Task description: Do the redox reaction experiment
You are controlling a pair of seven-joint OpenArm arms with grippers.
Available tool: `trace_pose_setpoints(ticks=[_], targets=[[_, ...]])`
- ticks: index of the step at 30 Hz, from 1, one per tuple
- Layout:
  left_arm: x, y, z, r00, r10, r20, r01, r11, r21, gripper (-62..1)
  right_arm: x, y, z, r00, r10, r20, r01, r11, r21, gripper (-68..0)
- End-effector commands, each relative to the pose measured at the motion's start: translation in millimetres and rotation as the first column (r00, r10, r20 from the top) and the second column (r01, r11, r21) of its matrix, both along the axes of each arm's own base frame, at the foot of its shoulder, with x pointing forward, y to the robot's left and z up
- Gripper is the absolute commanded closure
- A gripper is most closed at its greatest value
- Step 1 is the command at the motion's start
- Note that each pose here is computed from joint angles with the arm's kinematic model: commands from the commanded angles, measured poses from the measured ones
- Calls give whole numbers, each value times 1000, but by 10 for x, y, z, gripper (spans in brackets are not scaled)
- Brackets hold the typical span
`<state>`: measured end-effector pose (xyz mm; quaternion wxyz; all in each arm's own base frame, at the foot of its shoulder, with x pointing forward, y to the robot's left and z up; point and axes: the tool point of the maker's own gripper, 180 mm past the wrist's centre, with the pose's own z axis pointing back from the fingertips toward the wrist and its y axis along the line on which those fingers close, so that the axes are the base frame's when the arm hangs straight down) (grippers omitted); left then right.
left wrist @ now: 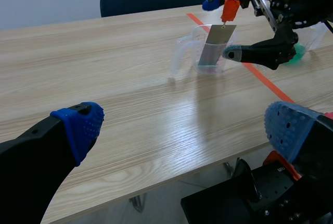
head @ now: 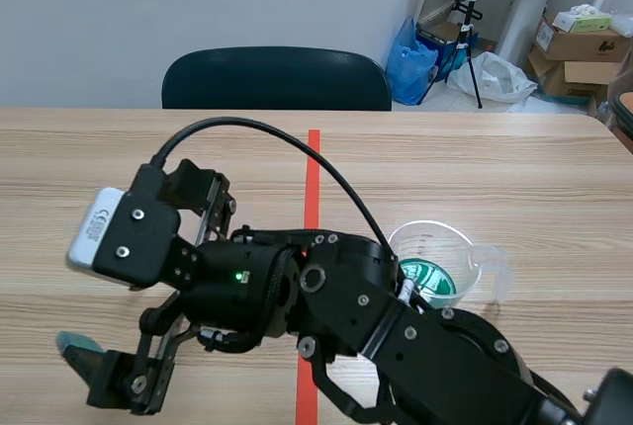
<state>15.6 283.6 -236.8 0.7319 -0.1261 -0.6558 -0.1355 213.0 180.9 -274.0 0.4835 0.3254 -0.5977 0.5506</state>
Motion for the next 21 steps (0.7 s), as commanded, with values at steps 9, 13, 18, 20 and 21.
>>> trace_pose_setpoints(ticks=[9,13,18,20,21], targets=[[-70,-91,116,988,132,86,-130,991,-26,-623,47,-353,600,985,-116,127,102,988,114,-679],[72,-288,134,992,90,87,-91,996,7,-623,168,-633,617,971,-208,119,194,974,117,-679],[282,-599,226,994,24,105,-31,997,65,-623,344,-1050,599,936,-342,88,331,936,117,-679],[364,-704,303,992,8,128,-18,997,79,-623,412,-1230,610,914,-399,68,390,913,122,-679],[405,-762,327,991,-5,132,-8,996,91,-623,445,-1322,610,901,-430,57,421,899,119,-679]])
